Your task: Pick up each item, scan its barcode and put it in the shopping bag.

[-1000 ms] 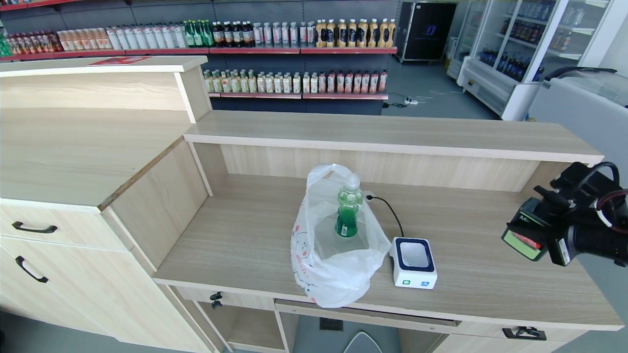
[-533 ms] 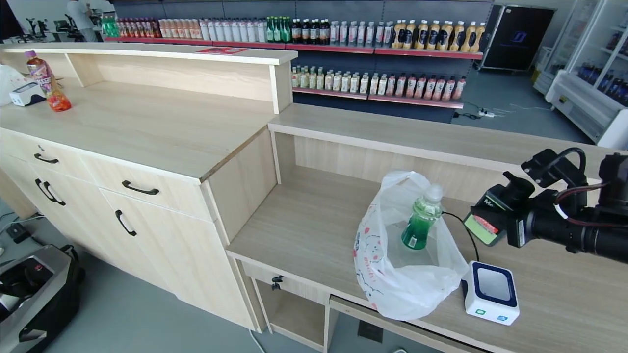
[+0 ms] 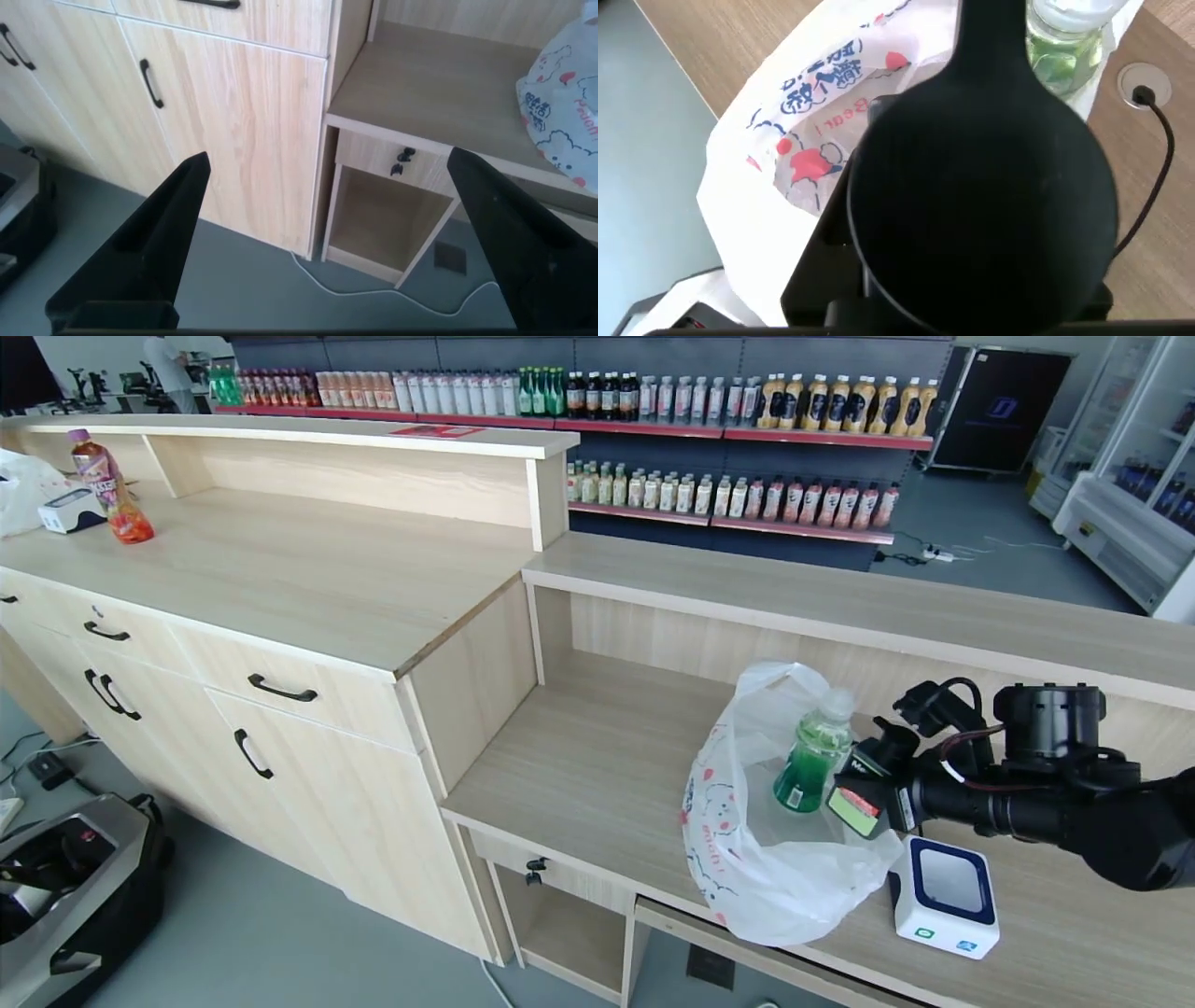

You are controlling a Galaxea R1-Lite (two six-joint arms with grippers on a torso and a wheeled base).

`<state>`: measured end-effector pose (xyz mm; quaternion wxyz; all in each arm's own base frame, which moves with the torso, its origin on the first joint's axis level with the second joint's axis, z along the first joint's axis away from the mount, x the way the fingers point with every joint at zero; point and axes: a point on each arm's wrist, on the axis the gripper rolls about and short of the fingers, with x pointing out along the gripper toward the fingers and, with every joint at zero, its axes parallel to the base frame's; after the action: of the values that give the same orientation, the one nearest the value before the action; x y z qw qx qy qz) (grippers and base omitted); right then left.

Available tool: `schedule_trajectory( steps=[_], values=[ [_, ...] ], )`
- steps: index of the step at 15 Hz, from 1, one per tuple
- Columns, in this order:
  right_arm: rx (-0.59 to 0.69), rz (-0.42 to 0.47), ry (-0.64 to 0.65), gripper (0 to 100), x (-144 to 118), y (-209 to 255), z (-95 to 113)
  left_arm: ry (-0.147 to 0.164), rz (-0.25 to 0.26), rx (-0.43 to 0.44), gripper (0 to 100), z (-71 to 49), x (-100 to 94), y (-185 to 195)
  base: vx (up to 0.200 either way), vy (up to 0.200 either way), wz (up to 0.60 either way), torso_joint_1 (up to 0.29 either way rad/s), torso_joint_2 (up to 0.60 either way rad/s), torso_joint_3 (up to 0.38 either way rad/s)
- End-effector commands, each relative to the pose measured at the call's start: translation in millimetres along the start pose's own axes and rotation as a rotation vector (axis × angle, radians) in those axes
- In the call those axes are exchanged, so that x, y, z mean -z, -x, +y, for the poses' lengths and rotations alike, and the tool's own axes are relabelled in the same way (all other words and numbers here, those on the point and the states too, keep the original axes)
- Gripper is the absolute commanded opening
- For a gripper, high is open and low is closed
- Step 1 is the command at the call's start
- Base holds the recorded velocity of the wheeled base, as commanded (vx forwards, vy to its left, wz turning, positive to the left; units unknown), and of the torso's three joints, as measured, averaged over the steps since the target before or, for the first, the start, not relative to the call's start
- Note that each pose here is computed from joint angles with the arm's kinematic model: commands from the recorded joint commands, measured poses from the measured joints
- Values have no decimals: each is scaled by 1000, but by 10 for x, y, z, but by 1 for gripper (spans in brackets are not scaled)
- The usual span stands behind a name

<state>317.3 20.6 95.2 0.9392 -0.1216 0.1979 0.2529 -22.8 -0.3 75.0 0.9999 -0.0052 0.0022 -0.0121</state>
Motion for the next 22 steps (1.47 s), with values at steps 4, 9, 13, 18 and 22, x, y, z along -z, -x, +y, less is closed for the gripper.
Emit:
schedule_trajectory(
  steps=[4, 9, 13, 18, 22],
  values=[
    [-76, 106, 58, 0, 502, -471, -9, 0, 2, 0, 100, 0, 0, -1, 0, 0, 0, 0, 0, 0],
    [-94, 76, 118, 0, 586, -697, 27, 0, 2, 0, 100, 0, 0, -1, 0, 0, 0, 0, 0, 0],
    [-99, 70, 139, 0, 681, -845, 11, 0, 2, 0, 100, 0, 0, -1, 0, 0, 0, 0, 0, 0],
    [-127, 73, 136, 0, 753, -916, 36, 0, 2, 0, 100, 0, 0, -1, 0, 0, 0, 0, 0, 0],
    [-138, 65, 136, 0, 764, -955, 27, 0, 2, 0, 100, 0, 0, -1, 0, 0, 0, 0, 0, 0]
  ],
)
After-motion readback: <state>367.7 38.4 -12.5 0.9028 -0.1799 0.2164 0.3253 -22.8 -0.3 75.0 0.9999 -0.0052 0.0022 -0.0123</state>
